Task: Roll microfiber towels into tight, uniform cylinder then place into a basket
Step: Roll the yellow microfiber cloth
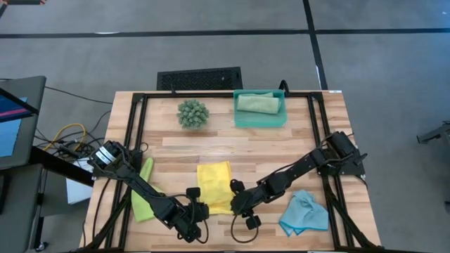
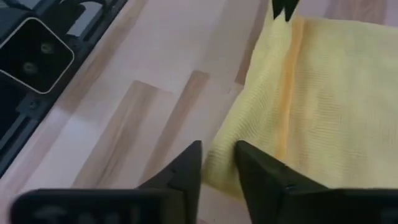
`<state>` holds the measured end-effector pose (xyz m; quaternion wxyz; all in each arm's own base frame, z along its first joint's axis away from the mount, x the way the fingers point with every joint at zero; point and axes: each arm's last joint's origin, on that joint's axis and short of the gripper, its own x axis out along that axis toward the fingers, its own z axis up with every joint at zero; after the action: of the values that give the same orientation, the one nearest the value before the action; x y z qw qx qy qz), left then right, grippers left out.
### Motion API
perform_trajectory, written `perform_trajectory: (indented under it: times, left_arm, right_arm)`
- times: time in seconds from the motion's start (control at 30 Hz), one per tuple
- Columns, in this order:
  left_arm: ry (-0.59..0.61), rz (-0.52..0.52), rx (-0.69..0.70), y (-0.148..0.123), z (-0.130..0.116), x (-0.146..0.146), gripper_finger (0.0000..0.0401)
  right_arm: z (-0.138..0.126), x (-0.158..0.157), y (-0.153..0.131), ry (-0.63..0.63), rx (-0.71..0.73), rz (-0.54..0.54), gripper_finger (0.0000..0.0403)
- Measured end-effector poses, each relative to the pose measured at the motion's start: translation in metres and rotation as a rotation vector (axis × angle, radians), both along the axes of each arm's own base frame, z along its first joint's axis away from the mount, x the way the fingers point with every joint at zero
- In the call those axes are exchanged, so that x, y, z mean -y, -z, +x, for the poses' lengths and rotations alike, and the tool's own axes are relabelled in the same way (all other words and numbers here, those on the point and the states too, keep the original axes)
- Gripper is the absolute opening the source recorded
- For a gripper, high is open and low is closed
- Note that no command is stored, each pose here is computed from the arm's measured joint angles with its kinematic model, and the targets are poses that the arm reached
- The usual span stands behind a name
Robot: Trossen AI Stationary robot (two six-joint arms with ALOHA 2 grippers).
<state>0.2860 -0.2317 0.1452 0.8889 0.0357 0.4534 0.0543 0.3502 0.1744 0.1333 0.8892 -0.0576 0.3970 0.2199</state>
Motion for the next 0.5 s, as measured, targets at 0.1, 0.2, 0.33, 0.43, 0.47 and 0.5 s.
perform_trajectory:
  times: [0.1,0.2,0.33,0.43,0.47,0.5]
  left_arm:
    - [0.002,-0.006,0.0,0.0,-0.0019,0.0024,0.0003]
    - [0.007,-0.009,0.001,0.0,-0.0039,0.0048,0.0002]
    - [0.017,-0.013,0.005,-0.0002,-0.0061,0.0081,0.0002]
    - [0.012,-0.018,0.006,-0.0002,-0.0068,0.0089,0.0002]
    - [0.008,-0.023,0.008,-0.0002,-0.007,0.0093,0.0002]
    - [0.001,-0.03,0.011,-0.0003,-0.007,0.0096,0.0002]
  right_arm:
    - [0.001,0.0009,-0.0004,0.006,0.008,-0.002,0.0065]
    - [0.0007,0.001,-0.0001,0.005,0.005,-0.005,0.0038]
    - [0.0005,0.0006,-0.0002,-0.006,0.004,0.0,0.001]
    - [0.0007,0.0,-0.0006,-0.022,0.003,0.016,0.0007]
    - [0.0005,-0.0007,-0.0009,-0.038,-0.002,0.034,0.0009]
    - [0.0003,-0.0015,-0.0012,-0.059,-0.009,0.054,0.0011]
